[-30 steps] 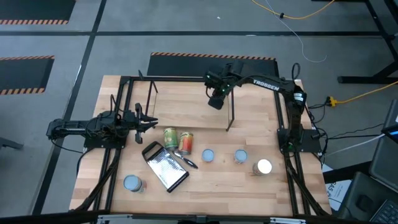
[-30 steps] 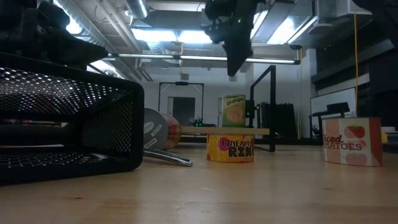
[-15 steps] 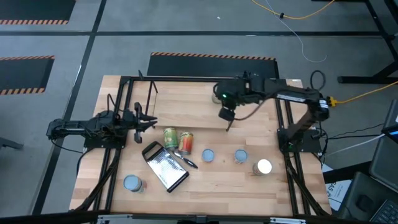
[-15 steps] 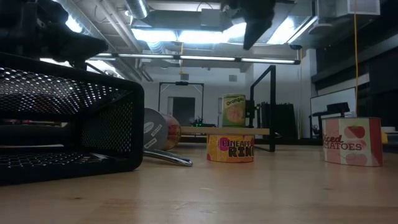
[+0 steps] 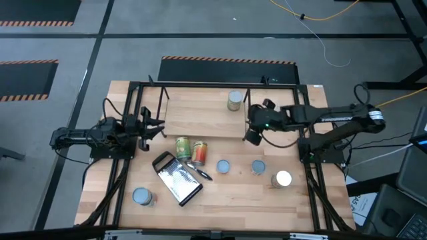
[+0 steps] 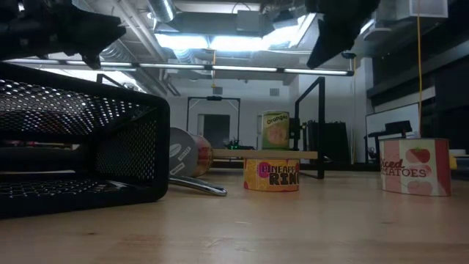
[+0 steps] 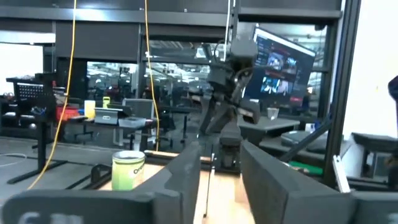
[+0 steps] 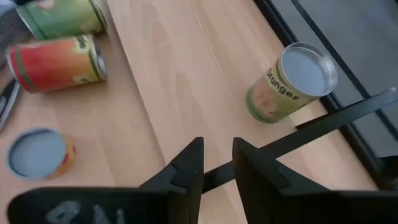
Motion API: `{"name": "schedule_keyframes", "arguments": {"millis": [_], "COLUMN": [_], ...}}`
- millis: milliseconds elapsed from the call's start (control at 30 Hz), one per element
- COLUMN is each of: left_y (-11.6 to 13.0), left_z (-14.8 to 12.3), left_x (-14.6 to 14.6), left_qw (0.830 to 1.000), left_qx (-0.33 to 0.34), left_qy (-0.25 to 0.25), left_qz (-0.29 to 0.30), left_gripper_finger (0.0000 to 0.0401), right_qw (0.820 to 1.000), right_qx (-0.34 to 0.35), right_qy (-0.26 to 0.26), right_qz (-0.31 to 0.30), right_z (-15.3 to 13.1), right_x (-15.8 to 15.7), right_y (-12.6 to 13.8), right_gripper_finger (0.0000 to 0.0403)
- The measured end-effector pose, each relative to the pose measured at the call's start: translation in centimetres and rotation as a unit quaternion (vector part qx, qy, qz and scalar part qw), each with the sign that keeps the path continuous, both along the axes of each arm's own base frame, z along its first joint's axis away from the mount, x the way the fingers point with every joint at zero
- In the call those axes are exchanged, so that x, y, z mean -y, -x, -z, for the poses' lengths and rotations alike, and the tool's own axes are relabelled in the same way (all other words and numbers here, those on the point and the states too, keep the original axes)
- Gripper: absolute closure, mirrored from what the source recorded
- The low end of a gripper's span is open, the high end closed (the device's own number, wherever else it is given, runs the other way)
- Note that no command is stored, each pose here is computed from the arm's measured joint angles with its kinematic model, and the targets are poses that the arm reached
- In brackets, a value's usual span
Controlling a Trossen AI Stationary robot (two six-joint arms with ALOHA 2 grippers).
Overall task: Pick and place cans onto a shelf
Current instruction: Put the canned pears on the shelf
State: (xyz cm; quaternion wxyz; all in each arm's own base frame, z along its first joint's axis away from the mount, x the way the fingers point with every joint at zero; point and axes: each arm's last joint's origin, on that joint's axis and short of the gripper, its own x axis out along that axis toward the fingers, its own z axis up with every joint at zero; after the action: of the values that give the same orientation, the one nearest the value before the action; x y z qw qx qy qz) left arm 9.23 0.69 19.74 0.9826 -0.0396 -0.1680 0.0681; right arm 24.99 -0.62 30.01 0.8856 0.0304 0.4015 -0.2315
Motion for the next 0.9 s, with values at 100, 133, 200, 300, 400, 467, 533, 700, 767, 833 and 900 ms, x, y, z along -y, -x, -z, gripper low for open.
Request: {"name": "schedule_keyframes", "arguments": {"millis": [100,133,200,300,400,467,533,700,767,833,900], "left_y": [0.0,0.1,0.2,0.3,0.3,0.1,-0.2,-1.8,-2.8,-3.7,-4.7], "left_z": [-0.1,-0.2,-0.5,-0.9,-1.4,-2.0,-2.6,-4.6,-5.4,-6.4,-7.4], "left_x": [0.0,0.0,0.0,0.0,0.0,0.0,0.0,-0.2,-0.2,-0.2,-0.3], "left_qw": [1.000,1.000,1.000,0.999,0.998,0.999,0.999,0.999,0.997,0.995,0.990], "left_qx": [0.008,0.013,0.028,0.050,0.047,0.044,0.030,-0.027,-0.061,-0.093,-0.135], "left_qy": [0.004,0.004,0.008,0.019,0.027,0.028,0.029,0.034,0.035,0.037,0.039], "left_qz": [0.002,0.002,0.003,0.008,0.006,0.005,0.005,-0.005,-0.007,-0.008,-0.009], "left_gripper_finger": [0.0261,0.0255,0.0249,0.0249,0.0248,0.0248,0.0249,0.0248,0.0249,0.0250,0.0250], "right_qw": [1.000,0.999,0.999,0.999,0.999,0.999,0.999,0.999,0.999,0.999,0.999], "right_qx": [0.024,0.033,0.042,0.047,0.049,0.045,0.047,0.048,0.048,0.047,0.047], "right_qy": [-0.002,-0.002,-0.002,-0.001,0.001,0.006,0.009,0.014,0.014,0.014,0.014], "right_qz": [-0.001,-0.002,-0.002,-0.003,-0.004,-0.011,-0.015,-0.021,-0.021,-0.021,-0.021], "right_z": [0.6,0.7,0.9,1.1,1.3,1.3,1.3,1.2,1.2,1.2,1.2], "right_x": [-0.1,-0.1,-0.1,-0.1,-0.1,-0.1,-0.1,-0.1,-0.1,-0.1,-0.1], "right_y": [0.8,0.9,1.3,1.6,1.8,1.8,1.7,1.7,1.7,1.7,1.7], "right_gripper_finger": [0.0313,0.0313,0.0313,0.0313,0.0313,0.0313,0.0313,0.0313,0.0313,0.0313,0.0313]}}
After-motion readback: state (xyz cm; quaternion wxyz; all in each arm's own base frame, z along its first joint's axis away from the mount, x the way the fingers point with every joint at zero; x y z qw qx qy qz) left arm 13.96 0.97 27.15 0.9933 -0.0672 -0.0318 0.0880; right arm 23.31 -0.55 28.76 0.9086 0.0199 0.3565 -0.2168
